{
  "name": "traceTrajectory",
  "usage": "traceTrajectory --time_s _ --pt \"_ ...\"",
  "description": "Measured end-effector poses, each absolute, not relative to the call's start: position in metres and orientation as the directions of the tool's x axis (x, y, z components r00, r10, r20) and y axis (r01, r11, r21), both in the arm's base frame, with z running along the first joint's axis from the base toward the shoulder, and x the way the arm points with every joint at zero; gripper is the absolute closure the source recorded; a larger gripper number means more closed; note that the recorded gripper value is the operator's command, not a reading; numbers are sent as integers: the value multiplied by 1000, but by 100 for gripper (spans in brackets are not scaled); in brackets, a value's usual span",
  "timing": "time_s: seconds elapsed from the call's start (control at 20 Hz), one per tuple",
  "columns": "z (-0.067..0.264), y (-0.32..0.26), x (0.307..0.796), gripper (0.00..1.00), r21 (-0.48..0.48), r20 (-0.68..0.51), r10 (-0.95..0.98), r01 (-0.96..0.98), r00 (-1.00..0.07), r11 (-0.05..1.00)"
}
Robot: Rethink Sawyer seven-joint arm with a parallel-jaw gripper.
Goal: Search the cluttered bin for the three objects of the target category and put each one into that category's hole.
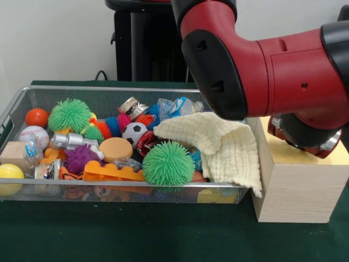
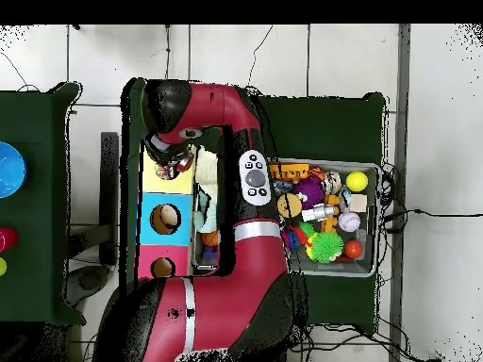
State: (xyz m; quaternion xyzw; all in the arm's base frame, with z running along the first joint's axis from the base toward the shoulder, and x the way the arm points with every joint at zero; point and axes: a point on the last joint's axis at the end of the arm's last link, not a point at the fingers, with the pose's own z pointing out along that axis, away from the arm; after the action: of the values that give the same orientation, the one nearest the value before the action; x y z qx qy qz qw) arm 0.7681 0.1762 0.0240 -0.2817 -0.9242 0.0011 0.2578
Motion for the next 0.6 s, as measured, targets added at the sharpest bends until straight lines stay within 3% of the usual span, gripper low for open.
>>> traceTrajectory --time_s 0.6 --pt "25 178 768 100 -166 457 526 512 -717 843"
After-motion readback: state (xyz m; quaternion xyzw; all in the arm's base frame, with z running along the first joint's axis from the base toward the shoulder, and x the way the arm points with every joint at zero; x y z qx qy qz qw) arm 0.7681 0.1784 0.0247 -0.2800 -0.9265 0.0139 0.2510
